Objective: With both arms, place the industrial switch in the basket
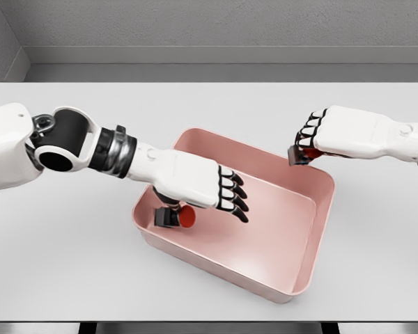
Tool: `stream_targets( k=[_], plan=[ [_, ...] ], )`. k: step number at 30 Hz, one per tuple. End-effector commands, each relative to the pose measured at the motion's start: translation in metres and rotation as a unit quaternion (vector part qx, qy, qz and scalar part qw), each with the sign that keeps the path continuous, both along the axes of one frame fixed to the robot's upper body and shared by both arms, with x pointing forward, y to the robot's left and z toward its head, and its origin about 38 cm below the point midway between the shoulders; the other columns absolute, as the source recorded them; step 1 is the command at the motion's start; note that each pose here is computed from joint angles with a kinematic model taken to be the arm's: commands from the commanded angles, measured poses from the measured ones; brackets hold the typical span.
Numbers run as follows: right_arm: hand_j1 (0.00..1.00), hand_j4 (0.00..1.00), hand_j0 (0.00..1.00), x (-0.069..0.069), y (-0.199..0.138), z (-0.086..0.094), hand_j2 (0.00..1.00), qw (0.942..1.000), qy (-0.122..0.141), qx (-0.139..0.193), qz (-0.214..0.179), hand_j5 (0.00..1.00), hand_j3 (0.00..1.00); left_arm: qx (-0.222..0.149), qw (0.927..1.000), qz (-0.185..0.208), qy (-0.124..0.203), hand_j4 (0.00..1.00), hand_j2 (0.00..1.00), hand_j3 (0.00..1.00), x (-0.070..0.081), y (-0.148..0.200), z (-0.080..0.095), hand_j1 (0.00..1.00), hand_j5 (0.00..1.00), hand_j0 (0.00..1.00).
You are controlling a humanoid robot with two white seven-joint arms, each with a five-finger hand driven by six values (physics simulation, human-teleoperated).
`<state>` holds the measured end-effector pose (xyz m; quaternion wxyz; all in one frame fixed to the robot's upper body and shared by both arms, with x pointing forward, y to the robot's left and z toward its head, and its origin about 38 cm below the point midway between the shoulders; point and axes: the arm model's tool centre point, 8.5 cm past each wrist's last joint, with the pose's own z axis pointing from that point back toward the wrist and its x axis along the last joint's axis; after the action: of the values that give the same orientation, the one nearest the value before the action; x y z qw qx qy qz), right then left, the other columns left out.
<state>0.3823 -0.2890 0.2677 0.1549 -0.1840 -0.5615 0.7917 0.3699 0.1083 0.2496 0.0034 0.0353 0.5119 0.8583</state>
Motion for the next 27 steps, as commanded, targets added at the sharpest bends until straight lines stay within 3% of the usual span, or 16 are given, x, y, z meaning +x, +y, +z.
stream_targets(
  k=[1, 11, 14, 18, 20, 25, 27],
  plan=[
    [0.48, 0.48, 0.48, 0.000, 0.000, 0.000, 0.48, 1.0000, 0.001, 0.003, 0.000, 0.48, 0.48, -0.005, 1.0000, -0.008, 0.003, 1.00, 1.00, 1.00, -0.005, -0.004, 0.002, 1.00, 1.00, 1.00],
    [0.48, 0.48, 0.48, -0.002, 0.001, -0.002, 0.48, 1.0000, 0.004, 0.003, 0.002, 0.48, 0.48, -0.005, 1.0000, -0.002, -0.001, 1.00, 1.00, 1.00, -0.002, -0.002, 0.003, 1.00, 1.00, 1.00],
    [0.48, 0.48, 0.48, -0.003, 0.001, -0.004, 0.48, 1.0000, 0.007, 0.003, 0.002, 0.48, 0.48, 0.008, 0.9999, -0.006, -0.008, 1.00, 1.00, 1.00, -0.003, -0.002, -0.007, 1.00, 1.00, 1.00],
    [0.48, 0.48, 0.48, -0.005, 0.002, -0.007, 0.48, 0.9999, 0.010, 0.003, 0.003, 0.48, 0.48, 0.007, 0.9999, -0.006, -0.006, 1.00, 1.00, 1.00, -0.004, -0.002, -0.009, 1.00, 1.00, 1.00],
    [0.48, 0.48, 0.48, -0.006, 0.002, -0.009, 0.48, 0.9999, 0.013, 0.003, 0.004, 0.48, 0.48, 0.002, 0.9999, -0.005, -0.009, 1.00, 1.00, 1.00, -0.003, -0.002, -0.004, 1.00, 1.00, 1.00],
    [0.48, 0.48, 0.48, -0.007, 0.003, -0.012, 0.48, 0.9998, 0.018, 0.004, 0.005, 0.48, 0.48, -0.052, 0.9980, 0.006, -0.035, 1.00, 1.00, 1.00, 0.009, -0.003, 0.047, 1.00, 1.00, 1.00],
    [0.48, 0.48, 0.48, -0.007, 0.002, -0.012, 0.48, 0.9998, 0.018, 0.003, 0.004, 0.48, 0.48, -0.088, 0.9952, 0.039, 0.012, 1.00, 1.00, 1.00, 0.013, 0.019, 0.063, 1.00, 1.00, 1.00]
  ],
)
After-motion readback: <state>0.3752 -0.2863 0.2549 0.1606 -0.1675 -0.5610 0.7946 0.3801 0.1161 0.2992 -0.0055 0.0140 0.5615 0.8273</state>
